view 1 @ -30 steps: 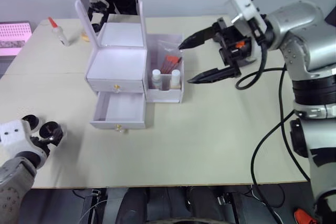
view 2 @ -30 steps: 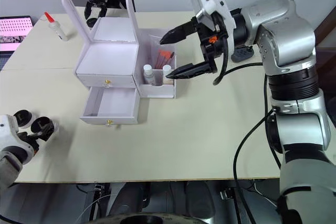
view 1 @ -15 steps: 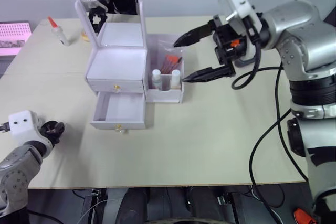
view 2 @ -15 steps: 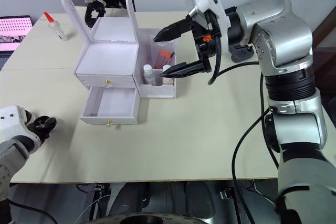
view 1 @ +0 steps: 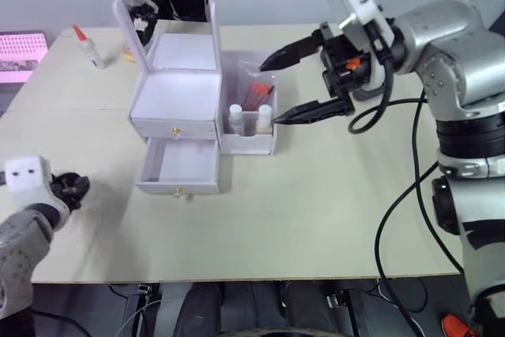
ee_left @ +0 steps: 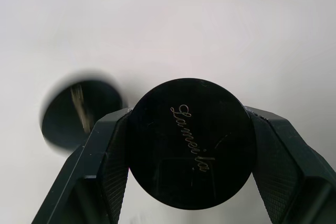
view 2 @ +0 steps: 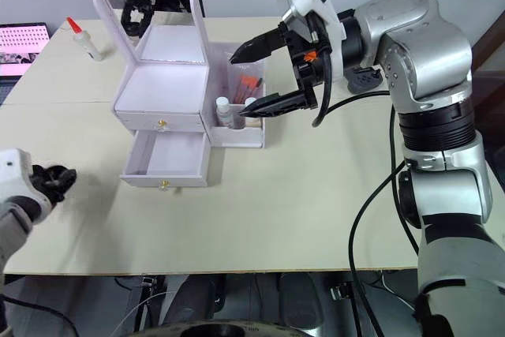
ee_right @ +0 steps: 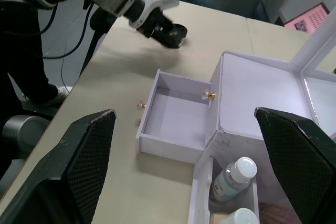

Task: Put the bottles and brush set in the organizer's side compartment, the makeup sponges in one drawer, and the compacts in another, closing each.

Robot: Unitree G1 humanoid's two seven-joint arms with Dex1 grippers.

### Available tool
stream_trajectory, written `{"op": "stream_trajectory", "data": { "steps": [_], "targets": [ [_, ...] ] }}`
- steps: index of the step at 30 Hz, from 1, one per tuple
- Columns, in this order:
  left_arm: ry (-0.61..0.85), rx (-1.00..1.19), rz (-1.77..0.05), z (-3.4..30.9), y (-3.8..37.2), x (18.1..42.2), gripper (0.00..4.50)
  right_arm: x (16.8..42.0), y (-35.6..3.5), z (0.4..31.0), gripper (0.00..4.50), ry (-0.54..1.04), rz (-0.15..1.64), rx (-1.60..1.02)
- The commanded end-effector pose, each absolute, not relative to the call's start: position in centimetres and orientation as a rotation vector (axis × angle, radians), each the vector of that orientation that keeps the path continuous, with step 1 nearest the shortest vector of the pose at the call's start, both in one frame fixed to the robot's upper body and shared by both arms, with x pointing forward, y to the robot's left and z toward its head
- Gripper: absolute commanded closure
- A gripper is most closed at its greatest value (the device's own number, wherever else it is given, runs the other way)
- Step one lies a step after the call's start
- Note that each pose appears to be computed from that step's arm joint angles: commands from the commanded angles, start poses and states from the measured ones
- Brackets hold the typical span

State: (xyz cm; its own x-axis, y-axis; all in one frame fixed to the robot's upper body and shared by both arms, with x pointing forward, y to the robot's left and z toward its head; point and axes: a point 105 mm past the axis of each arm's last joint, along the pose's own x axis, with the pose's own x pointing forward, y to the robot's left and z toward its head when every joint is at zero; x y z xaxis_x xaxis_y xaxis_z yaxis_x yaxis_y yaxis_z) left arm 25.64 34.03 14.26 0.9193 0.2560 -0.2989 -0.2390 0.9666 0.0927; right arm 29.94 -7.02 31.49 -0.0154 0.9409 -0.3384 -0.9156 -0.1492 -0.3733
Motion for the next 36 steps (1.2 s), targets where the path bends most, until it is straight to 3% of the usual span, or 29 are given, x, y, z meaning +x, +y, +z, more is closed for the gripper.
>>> {"op": "stream_trajectory", "data": {
  "steps": [1,5,11,20,35,36],
  "targets": [
    [0.158,0.13,0.058,19.0,31.3,25.8,1.83,29.5,-7.2,33.0,0.0,-0.107,1.606,-0.635],
    [0.154,0.184,-0.251,20.0,25.9,25.5,1.83,29.7,-7.3,32.9,0.0,-0.107,1.603,-0.634],
    [0.209,0.22,-0.446,19.5,22.0,26.1,1.83,29.9,-7.5,32.8,0.0,-0.106,1.589,-0.637],
    [0.311,0.246,-0.429,16.7,21.4,28.0,1.83,29.7,-8.3,32.8,0.0,-0.091,1.551,-0.639],
    [0.325,0.21,-0.429,16.1,20.7,29.2,1.83,29.9,-8.3,32.9,0.0,-0.102,1.522,-0.637],
    [0.324,0.209,-0.429,16.1,20.6,29.2,1.33,29.9,-8.3,32.9,0.0,-0.103,1.521,-0.638]
  ]
}}
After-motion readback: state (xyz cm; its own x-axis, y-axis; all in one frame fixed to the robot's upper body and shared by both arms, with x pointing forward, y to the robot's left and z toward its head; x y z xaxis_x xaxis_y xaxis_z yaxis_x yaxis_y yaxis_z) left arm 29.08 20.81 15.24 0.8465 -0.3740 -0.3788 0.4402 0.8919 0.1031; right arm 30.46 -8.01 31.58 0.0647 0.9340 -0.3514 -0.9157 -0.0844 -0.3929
